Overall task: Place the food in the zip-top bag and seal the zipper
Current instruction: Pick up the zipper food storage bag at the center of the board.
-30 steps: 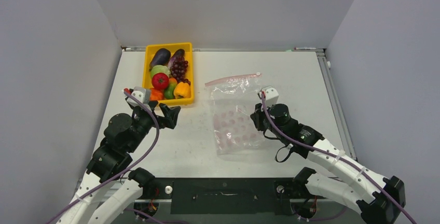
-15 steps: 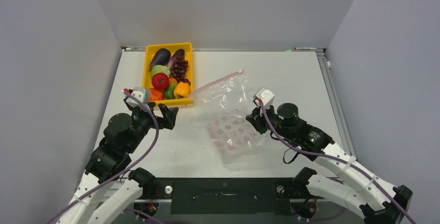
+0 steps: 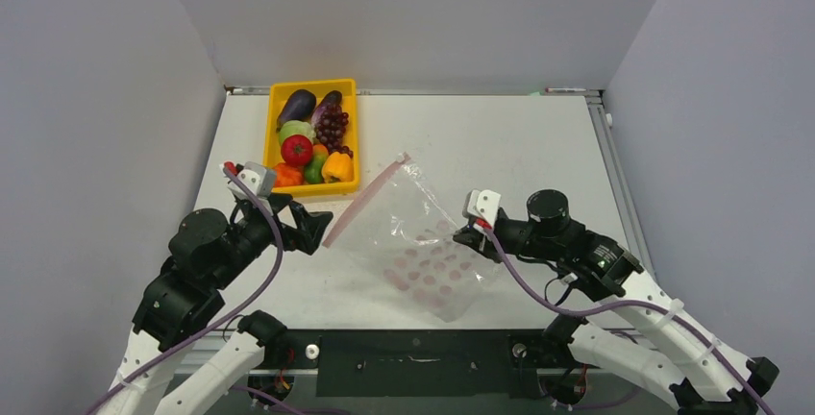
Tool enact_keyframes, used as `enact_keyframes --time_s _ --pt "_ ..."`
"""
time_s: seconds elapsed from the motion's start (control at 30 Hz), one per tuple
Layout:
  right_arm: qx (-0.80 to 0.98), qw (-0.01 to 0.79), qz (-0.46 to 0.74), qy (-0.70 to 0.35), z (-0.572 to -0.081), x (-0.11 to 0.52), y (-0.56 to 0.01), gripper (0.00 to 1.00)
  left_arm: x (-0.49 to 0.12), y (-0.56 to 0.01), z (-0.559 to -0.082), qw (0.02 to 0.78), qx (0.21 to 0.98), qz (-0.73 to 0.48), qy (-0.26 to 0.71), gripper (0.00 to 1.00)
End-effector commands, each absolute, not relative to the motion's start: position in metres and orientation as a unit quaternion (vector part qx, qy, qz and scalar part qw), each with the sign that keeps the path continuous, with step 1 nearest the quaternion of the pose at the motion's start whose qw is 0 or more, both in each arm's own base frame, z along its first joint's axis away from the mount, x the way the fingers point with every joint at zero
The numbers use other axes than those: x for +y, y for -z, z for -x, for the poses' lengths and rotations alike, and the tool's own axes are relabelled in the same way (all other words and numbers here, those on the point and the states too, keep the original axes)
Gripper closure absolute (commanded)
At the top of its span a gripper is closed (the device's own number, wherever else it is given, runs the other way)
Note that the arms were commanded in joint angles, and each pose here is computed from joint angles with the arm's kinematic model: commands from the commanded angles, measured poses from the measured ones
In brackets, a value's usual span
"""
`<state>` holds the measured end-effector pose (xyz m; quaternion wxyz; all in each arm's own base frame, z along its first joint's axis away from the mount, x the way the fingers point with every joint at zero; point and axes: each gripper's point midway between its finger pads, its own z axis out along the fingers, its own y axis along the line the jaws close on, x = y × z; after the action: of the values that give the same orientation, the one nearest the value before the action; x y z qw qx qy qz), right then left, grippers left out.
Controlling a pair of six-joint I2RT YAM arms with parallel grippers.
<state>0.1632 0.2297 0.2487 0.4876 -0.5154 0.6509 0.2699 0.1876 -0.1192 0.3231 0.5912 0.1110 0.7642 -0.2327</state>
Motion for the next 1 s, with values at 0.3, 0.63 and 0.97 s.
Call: enact_keyframes --time_s 0.3,0.63,0.97 --pt "0.500 0.501 0.638 -0.302 -0.099 0.216 -0.298 0.95 -0.157 -0.329 -0.135 0.533 0.736 -0.200 0.365 0.04" --pt "0.466 0.498 0.657 -0.321 -0.084 0.216 -0.305 0.95 -0.170 -0.319 -0.110 0.493 0.728 -0.231 0.416 0.04" --pt "0.450 0.504 0.659 -0.330 -0.081 0.219 -0.314 0.95 -0.180 -0.307 -0.090 0.454 0.718 -0.271 0.453 0.02"
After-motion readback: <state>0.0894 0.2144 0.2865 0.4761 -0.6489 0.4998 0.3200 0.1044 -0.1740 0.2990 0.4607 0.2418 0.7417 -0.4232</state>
